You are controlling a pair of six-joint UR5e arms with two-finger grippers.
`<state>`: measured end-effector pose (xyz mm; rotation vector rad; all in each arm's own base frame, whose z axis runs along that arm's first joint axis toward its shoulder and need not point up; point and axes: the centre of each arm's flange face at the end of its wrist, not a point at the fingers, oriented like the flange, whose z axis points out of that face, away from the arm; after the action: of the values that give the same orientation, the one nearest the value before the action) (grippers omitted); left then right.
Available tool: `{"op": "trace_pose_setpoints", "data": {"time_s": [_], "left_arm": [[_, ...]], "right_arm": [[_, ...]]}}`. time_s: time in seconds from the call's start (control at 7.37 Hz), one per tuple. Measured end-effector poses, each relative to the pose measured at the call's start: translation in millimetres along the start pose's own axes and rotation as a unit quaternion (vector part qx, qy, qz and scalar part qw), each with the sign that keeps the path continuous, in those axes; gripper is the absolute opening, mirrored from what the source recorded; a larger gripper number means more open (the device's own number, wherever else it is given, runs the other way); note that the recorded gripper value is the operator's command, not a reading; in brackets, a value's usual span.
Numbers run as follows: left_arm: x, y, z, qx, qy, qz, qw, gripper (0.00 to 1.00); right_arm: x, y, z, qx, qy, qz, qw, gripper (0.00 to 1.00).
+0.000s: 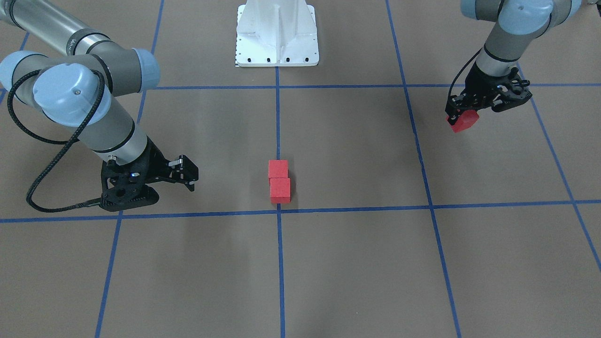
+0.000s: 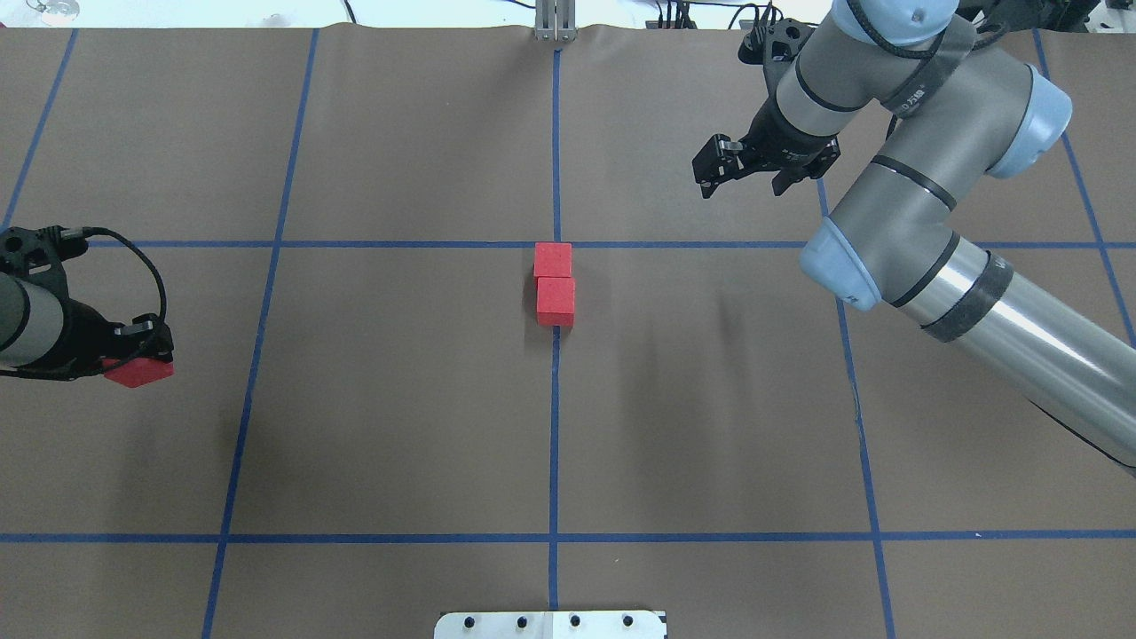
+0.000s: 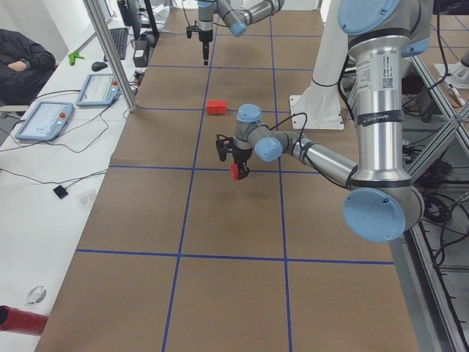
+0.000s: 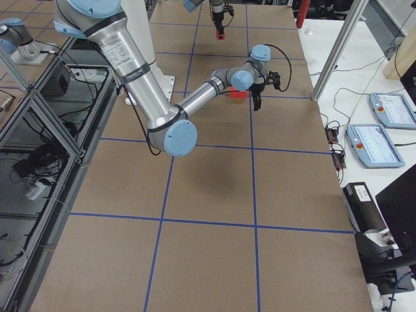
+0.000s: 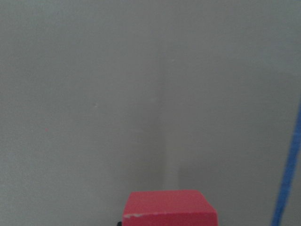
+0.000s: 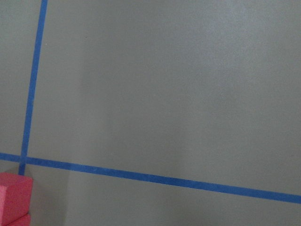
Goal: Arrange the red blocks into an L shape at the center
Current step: 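Carry the red cube with the left gripper toward the two-cube column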
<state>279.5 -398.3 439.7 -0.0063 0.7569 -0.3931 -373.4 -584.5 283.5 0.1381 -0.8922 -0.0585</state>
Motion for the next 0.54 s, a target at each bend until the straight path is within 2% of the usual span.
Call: {"op": "trace_pose_setpoints", "data": {"time_s": [0.27,0.54], "left_arm": [[99,-24,-10,0.002,-0.014,-0.092,0.9956,0.0],[186,-46,-2,0.004,-0.024,-0.209,0.9776,0.0]], "right_arm": [[18,3,-7,0.006,0.002,-0.014,0.9999,0.99],[52,5,-8,0.006,0.015,-0.045,0.9989,1.0]]}}
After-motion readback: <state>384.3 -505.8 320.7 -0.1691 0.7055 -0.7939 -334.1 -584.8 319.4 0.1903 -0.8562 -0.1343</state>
